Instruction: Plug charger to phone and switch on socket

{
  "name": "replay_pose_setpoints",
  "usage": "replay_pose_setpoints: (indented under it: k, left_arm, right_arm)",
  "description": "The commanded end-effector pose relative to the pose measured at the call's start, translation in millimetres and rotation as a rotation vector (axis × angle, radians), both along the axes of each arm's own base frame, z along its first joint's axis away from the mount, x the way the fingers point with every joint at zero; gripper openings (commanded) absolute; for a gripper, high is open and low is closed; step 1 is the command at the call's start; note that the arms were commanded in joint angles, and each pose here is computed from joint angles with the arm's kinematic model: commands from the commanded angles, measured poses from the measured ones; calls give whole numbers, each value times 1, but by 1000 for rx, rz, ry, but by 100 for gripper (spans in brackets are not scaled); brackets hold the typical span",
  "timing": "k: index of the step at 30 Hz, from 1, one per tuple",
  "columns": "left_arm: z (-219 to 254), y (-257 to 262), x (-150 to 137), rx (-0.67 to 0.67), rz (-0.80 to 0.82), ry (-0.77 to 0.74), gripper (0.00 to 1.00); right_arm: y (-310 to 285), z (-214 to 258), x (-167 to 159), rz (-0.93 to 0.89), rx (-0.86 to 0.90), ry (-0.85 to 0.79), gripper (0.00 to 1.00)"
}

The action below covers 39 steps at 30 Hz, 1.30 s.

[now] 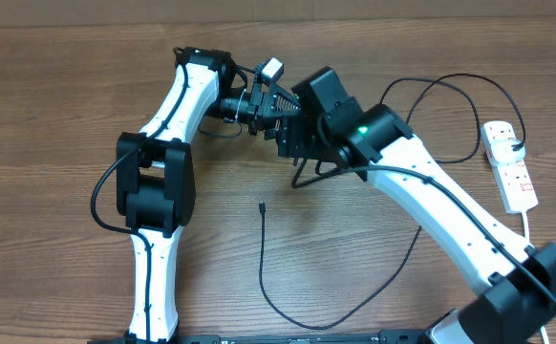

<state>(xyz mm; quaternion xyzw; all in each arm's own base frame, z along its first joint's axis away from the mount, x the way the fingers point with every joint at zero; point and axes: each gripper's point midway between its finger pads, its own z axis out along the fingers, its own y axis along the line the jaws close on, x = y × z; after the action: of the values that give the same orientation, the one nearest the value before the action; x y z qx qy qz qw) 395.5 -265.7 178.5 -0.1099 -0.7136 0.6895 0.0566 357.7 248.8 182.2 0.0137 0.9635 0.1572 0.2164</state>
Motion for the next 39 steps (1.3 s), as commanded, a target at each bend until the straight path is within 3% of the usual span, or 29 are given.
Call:
replay_pose_setpoints:
  k: [1, 17, 21, 26, 31, 39]
  left_arm:
    - [13, -4, 3, -53, 6, -4, 73]
    - [9, -4, 2, -29, 0, -11, 74]
    - [8, -4, 3, -28, 0, -11, 74]
    - [8, -4, 2, -24, -1, -12, 79]
    - [6, -2, 4, -17, 0, -28, 100]
    - [13, 8, 14, -60, 38, -27, 100]
  right_arm:
    - [3, -5, 13, -32, -12, -31, 61]
    - [1, 0, 25, -54, -29, -88, 25]
    - [1, 0, 26, -54, -27, -91, 4]
    - [1, 0, 26, -54, -27, -92, 4]
    - [-5, 11, 28, -63, 12, -95, 3]
    - [-21, 65, 18, 41, 274, -70, 4]
